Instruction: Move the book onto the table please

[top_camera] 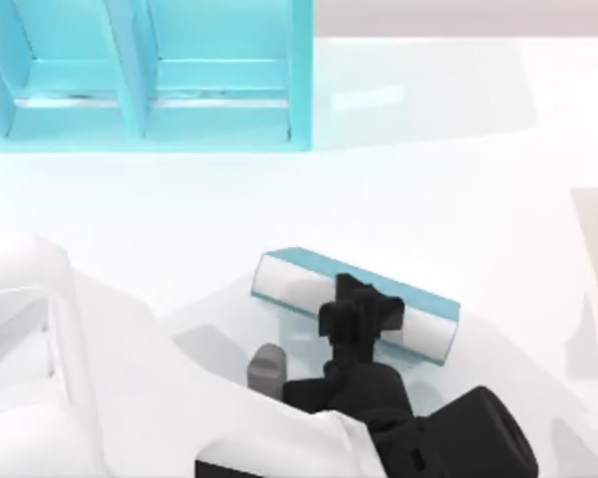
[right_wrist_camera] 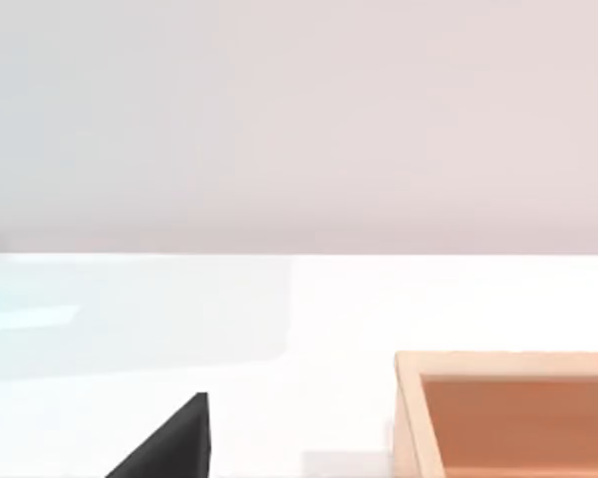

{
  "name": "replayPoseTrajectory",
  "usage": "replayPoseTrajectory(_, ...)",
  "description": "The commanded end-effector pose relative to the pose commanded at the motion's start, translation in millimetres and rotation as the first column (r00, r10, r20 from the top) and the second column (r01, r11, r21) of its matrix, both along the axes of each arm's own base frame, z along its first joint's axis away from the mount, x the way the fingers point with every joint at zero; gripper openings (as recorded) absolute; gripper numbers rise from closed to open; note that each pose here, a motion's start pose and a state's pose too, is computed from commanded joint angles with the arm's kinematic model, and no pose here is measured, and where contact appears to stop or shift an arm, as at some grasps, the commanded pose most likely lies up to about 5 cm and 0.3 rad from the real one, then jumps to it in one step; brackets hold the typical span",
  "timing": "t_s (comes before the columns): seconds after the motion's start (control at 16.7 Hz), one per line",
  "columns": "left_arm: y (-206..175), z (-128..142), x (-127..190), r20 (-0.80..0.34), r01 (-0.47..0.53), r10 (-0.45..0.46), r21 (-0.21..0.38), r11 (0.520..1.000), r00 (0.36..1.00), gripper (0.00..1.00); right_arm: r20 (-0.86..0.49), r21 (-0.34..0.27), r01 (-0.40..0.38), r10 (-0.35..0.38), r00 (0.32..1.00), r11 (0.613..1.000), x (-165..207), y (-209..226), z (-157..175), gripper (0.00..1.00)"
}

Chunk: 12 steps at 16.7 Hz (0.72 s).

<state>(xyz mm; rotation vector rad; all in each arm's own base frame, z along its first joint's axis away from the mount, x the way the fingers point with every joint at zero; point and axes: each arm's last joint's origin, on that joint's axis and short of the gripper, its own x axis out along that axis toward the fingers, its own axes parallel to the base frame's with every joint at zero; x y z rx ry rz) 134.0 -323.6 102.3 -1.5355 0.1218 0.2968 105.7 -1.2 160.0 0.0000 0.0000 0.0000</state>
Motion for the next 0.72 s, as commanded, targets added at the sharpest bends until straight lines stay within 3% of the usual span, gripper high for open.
replayPoseTrajectory(0.12, 0.0, 0.0, 0.0, 0.0, 0.0, 0.0, 0.0, 1.0, 1.0, 0.98, 0.0, 0.0, 0.0, 0.0, 1.0, 1.0, 0.0, 0.0, 0.0, 1.0)
replayPoseTrajectory(0.18, 0.0, 0.0, 0.0, 0.0, 0.0, 0.0, 0.0, 1.0, 1.0, 1.0, 0.0, 0.0, 0.0, 0.0, 1.0, 1.0, 0.0, 0.0, 0.0, 1.0)
replayPoseTrajectory(0.72, 0.3, -0.8, -0.4, -0.002, 0.001, -0.001, 0.003, 1.0, 1.0, 1.0, 0.0, 0.0, 0.0, 0.0, 1.0, 1.0, 0.0, 0.0, 0.0, 1.0)
